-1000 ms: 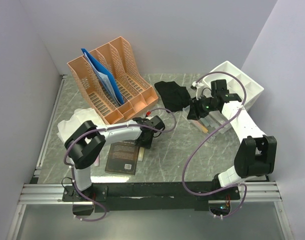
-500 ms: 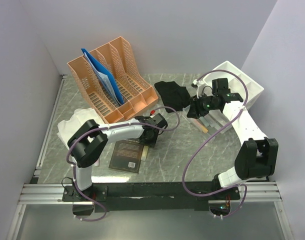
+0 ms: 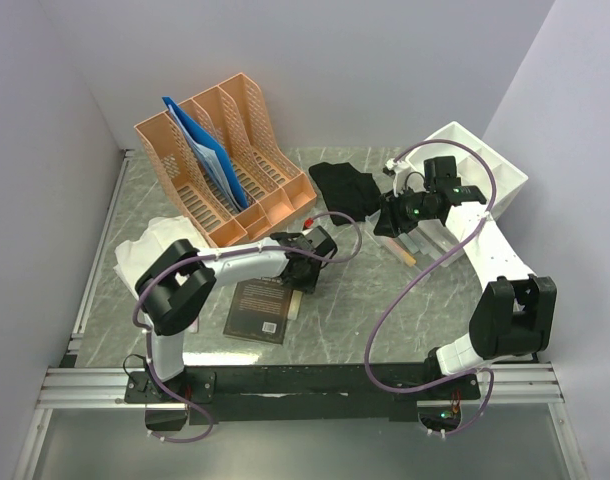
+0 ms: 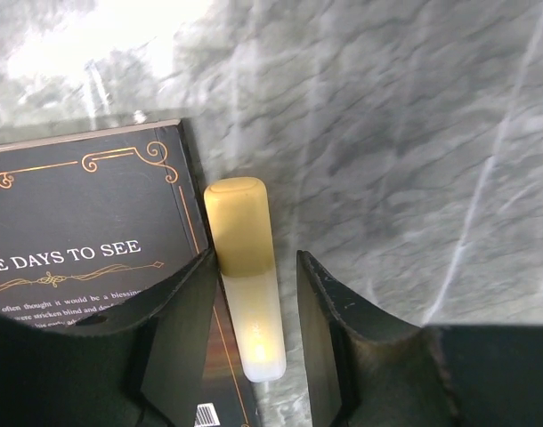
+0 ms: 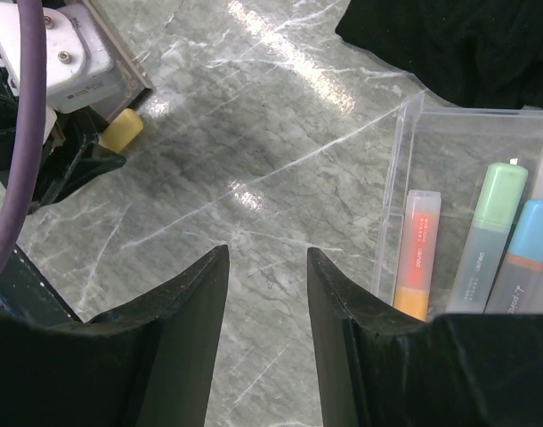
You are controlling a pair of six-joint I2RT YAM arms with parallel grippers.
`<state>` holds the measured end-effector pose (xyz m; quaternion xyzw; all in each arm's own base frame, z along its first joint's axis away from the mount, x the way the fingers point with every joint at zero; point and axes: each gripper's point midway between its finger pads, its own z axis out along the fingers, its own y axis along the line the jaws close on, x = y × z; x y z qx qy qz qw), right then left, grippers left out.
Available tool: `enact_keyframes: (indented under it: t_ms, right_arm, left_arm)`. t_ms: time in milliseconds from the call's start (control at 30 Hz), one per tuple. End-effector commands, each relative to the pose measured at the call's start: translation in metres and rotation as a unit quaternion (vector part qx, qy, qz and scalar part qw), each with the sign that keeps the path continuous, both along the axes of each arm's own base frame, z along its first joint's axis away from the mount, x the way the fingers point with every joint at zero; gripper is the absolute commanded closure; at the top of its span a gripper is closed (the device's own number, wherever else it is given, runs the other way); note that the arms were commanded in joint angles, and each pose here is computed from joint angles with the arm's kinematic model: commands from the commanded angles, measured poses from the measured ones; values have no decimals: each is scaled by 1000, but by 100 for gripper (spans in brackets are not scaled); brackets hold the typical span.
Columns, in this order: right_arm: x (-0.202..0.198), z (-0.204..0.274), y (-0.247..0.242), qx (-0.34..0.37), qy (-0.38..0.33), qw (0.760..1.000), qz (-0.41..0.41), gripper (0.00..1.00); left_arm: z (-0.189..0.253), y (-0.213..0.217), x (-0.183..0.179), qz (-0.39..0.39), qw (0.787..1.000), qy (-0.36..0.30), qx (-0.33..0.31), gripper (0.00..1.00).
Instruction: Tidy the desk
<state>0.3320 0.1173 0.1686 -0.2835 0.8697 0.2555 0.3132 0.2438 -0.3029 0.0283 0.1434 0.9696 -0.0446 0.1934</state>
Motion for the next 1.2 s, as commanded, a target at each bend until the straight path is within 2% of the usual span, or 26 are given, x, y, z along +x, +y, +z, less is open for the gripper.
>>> enact_keyframes:
  t_ms: [0,67,200,300,533,700,1167]
  right_arm:
    - [5,28,5,9,-40,999,9,52]
    - [4,28,5,9,-41,999,9,52]
    - [4,26,4,8,-37,999,8,52]
    - [4,25,3,7,-37,999,8,52]
    - [3,25,3,5,-37,999,8,52]
    - [2,23,3,5,-35,999,8,52]
    - [0,24,2,6,-40,999,6,52]
  left_arm:
    - [11,-32,2,-16,998,-16,-63,52]
    - [13,-30,3,-11,998,-22,-63,45]
    - [21,-23,8,6,998,-43,-53,40]
    - [30,-19,13,17,997,-60,-52,40]
    - [48,-33,12,8,993,-68,-98,45]
    - [31,-36,4,-5,995,-41,-91,50]
    - [-12,-8,-3,25,999,-4,-20,44]
